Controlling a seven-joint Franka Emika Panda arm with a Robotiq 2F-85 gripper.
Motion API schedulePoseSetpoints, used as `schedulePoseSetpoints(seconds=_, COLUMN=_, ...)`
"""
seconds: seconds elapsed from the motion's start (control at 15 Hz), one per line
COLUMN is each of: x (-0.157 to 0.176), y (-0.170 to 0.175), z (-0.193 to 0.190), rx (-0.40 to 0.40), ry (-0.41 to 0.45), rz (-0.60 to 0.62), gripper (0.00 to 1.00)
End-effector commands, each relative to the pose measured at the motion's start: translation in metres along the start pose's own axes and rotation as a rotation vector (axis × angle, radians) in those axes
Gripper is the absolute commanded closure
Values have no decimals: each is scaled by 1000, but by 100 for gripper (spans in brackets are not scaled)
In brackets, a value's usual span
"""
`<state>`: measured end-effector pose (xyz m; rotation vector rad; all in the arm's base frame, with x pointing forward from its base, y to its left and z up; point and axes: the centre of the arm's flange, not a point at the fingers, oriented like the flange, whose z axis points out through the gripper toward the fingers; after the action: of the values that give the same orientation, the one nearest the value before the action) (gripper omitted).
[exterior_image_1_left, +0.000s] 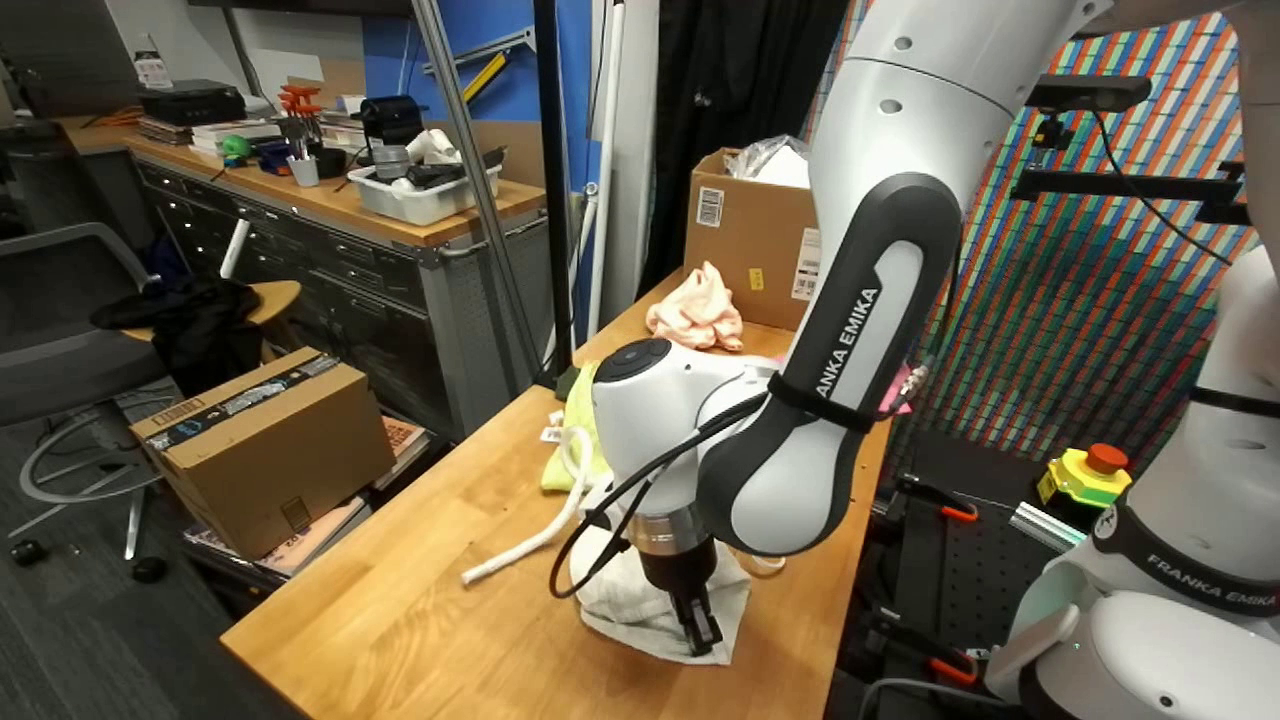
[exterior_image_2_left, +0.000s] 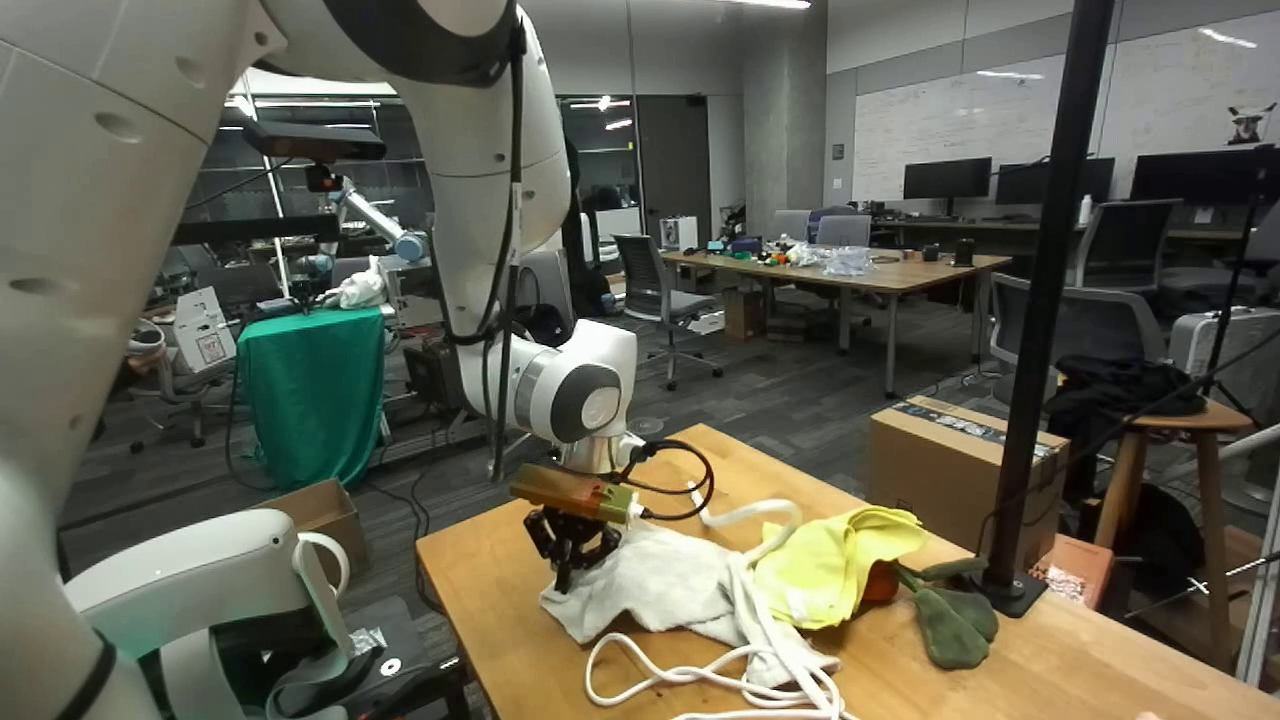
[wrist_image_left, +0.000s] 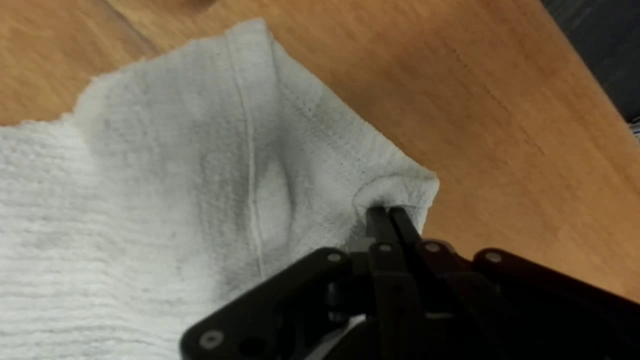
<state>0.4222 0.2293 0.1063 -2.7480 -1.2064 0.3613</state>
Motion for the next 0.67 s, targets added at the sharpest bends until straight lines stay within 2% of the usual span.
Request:
schedulePoseSetpoints(seconds=0.0, x=-20, y=-31, z=9, rx=49, ry=3, rz=-48, gripper=97)
schedulePoseSetpoints(seconds=0.2, x=-20, y=-61, z=14, rx=80, ry=8, rz=-55, gripper=97)
schedulePoseSetpoints(seconds=0.6, x=-2, y=-112, z=12, rx=109, ry=112, rz=-19, gripper=97)
